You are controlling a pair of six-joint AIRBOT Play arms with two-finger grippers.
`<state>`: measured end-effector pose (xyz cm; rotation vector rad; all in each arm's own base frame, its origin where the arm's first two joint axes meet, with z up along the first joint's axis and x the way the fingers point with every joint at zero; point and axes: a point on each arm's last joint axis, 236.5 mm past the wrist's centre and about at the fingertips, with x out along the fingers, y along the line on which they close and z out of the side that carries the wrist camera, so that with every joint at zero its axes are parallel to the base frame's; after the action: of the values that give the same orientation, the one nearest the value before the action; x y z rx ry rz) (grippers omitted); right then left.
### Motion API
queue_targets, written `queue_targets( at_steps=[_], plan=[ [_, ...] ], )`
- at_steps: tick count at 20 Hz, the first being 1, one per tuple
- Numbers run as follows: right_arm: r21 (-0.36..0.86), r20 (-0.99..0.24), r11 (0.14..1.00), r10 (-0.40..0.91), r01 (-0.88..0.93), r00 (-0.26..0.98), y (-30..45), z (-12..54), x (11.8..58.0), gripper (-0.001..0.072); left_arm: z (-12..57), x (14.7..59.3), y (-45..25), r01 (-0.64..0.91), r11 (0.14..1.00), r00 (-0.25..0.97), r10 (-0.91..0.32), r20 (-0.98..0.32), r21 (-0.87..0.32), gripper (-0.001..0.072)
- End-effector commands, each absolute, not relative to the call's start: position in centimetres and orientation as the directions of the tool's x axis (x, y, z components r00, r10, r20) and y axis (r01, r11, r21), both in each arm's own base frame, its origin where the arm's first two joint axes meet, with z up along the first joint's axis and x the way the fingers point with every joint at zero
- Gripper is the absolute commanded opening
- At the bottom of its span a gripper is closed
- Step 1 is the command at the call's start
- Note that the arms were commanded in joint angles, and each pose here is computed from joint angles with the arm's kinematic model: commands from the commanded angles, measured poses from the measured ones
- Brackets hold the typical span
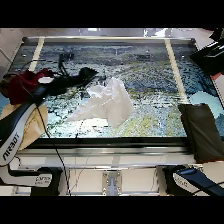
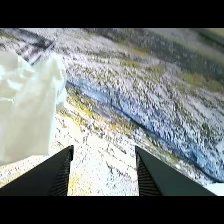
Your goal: Fold the shirts.
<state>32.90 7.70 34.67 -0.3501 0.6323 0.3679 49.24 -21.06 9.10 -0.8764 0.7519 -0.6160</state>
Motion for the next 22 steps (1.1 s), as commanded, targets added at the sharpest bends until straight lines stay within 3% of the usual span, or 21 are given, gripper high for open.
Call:
queue_targets(
  at_steps=[1,5,10,14,17,22],
  plan=[
    [-0.173,-0.785,0.898,0.122,-0.405,0.607,6.3,28.5,35.8,0.0452,5.7,47.2,-13.8,0.126,0.605,0.51,-0.72,-0.472,-0.787,0.0516],
    [-0.066,-0.899,0.928,0.104,-0.367,0.425,7.1,21.2,39.4,0.0452,-2.0,40.3,-7.8,-0.039,0.774,0.254,-0.603,-0.756,-0.631,0.0515],
    [0.108,-0.946,0.907,0.219,-0.407,0.237,10.7,15.7,40.3,0.0452,-4.5,34.8,-7.6,-0.082,0.802,0.041,-0.591,-0.806,-0.592,0.0508],
    [0.134,-0.945,0.899,0.242,-0.416,0.22,11.2,15.5,40.2,0.0452,-6.4,32.1,-4.6,-0.06,0.885,-0.073,-0.465,-0.883,-0.461,0.0508],
    [0.136,-0.945,0.899,0.244,-0.417,0.219,11.3,15.5,40.1,0.0452,-7.3,32.3,-2.6,-0.02,0.925,-0.065,-0.38,-0.923,-0.379,0.0508],
    [0.151,-0.941,0.893,0.261,-0.423,0.214,11.7,15.6,40.0,0.0452,-7.6,35.0,-4.3,0.047,0.93,0.037,-0.365,-0.93,-0.364,0.0508]
  ],
)
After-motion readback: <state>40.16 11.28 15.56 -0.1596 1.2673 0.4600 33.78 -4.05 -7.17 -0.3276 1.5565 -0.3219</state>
